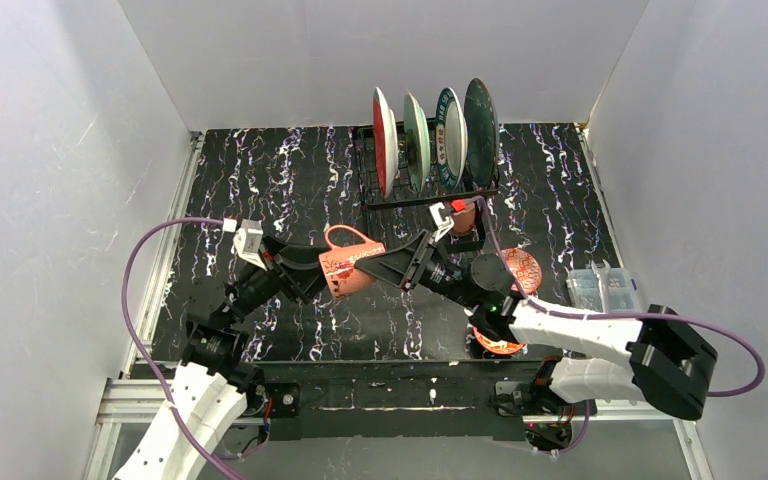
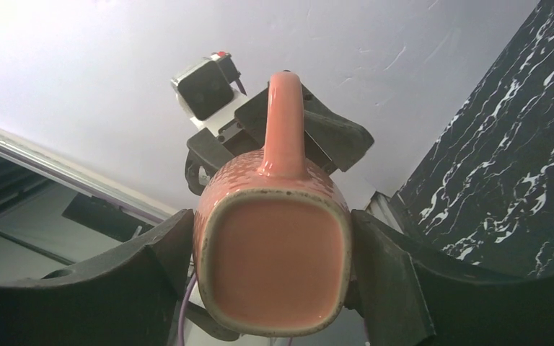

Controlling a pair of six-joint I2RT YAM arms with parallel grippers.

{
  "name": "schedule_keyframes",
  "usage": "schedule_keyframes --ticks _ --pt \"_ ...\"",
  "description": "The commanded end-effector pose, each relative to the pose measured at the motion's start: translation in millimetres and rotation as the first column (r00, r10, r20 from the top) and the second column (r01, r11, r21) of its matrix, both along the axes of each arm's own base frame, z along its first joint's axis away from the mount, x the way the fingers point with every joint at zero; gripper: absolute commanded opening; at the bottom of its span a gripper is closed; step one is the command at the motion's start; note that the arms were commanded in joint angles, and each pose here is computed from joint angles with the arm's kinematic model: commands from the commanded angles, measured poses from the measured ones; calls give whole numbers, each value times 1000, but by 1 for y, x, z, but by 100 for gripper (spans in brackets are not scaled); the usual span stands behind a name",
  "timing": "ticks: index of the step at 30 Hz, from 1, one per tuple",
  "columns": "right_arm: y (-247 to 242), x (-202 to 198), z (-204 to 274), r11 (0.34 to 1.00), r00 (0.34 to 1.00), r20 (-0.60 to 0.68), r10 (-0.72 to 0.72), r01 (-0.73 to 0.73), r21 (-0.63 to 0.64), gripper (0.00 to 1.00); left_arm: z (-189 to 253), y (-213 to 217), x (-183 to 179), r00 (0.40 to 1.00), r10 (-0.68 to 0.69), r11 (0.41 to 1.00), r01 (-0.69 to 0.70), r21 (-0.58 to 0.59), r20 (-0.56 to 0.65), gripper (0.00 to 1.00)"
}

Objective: Load the mixed dishes into the dish rack
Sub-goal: Turn the cup upside down in the dish rack.

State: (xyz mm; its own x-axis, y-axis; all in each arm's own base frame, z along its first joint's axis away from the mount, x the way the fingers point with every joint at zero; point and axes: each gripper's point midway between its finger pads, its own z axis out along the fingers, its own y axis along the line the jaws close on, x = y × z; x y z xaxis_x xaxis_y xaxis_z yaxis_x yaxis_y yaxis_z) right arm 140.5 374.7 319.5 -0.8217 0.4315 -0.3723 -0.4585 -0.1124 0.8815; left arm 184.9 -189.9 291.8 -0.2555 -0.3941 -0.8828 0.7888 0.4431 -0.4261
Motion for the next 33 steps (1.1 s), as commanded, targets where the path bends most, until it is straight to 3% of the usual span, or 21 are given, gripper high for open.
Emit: schedule_keyframes --ticks 1,9,18,21,25,29,33 --pt "-23 7 40 992 990 97 -106 99 83 38 1 -3 -5 999 -31 999 31 11 -21 60" --pt "-40 27 26 973 966 140 -216 225 -49 36 -9 -2 -8 997 -35 998 39 53 -74 66" --pt "-73 48 2 884 906 254 -338 398 -246 35 -30 5 -10 976 8 978 37 203 -216 75" --pt "-88 59 -6 803 863 335 -379 486 -344 35 -41 5 -11 949 1 954 93 285 -314 75" --pt "-105 71 -20 696 820 407 -402 563 -445 35 -52 10 -10 938 26 928 106 356 -345 76" --pt "-119 90 -36 555 770 484 -417 637 -535 33 -65 9 -8 919 25 922 131 365 -393 77" --pt "-125 102 -42 470 732 536 -420 681 -562 33 -72 9 -9 912 30 919 135 370 -408 78"
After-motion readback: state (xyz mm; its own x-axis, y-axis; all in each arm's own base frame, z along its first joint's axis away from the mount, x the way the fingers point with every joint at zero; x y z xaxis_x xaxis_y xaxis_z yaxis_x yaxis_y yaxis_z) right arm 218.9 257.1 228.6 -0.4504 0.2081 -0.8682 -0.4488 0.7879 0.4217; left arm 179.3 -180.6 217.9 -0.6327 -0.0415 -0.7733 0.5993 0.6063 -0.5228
